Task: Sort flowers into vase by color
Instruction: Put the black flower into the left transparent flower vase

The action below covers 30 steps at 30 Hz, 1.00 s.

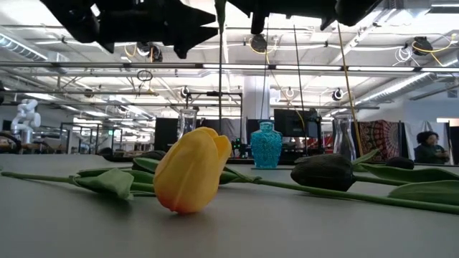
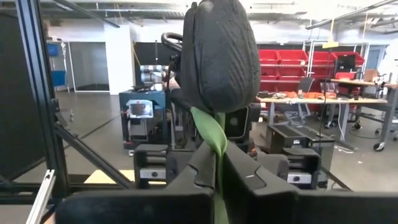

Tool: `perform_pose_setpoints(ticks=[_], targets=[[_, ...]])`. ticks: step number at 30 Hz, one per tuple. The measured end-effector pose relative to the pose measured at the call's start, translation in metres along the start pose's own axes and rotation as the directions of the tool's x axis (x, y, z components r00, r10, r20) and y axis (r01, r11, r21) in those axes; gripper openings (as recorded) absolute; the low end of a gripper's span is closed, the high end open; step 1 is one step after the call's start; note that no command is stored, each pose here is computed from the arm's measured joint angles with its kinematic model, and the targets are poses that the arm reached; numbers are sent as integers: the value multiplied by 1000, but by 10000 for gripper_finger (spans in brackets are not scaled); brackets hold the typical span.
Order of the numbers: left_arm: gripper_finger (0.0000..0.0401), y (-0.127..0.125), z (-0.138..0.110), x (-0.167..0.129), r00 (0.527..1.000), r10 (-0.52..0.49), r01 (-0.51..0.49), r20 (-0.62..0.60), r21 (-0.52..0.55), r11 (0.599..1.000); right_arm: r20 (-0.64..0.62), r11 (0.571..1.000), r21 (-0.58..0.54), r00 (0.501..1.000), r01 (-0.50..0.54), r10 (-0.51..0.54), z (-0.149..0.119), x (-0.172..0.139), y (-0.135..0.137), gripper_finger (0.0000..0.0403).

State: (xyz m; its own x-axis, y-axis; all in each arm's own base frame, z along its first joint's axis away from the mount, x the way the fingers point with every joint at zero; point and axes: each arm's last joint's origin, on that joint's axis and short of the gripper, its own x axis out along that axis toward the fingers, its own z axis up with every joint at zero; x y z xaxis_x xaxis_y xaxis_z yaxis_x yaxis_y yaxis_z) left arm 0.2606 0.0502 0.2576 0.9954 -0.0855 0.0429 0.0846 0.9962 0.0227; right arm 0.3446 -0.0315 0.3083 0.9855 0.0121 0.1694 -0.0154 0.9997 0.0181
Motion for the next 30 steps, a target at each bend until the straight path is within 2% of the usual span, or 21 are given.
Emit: perform_pose_setpoints(ticks=[9,20,24,30], targets=[[210,-10,6,17,999,-52,52,9,1,999,-3,1000,-4,1000,1,-1,0,0,0,2],[207,-10,13,21,1000,5,-6,26,10,1000,-39,1000,-5,999,7,-7,-4,0,0,2],[187,-9,13,21,1000,13,-13,25,10,1000,-41,1000,-11,999,7,-8,-4,0,0,2],[129,-9,12,21,1000,14,-14,24,10,1000,-45,1000,-11,999,7,-8,-4,0,0,2]])
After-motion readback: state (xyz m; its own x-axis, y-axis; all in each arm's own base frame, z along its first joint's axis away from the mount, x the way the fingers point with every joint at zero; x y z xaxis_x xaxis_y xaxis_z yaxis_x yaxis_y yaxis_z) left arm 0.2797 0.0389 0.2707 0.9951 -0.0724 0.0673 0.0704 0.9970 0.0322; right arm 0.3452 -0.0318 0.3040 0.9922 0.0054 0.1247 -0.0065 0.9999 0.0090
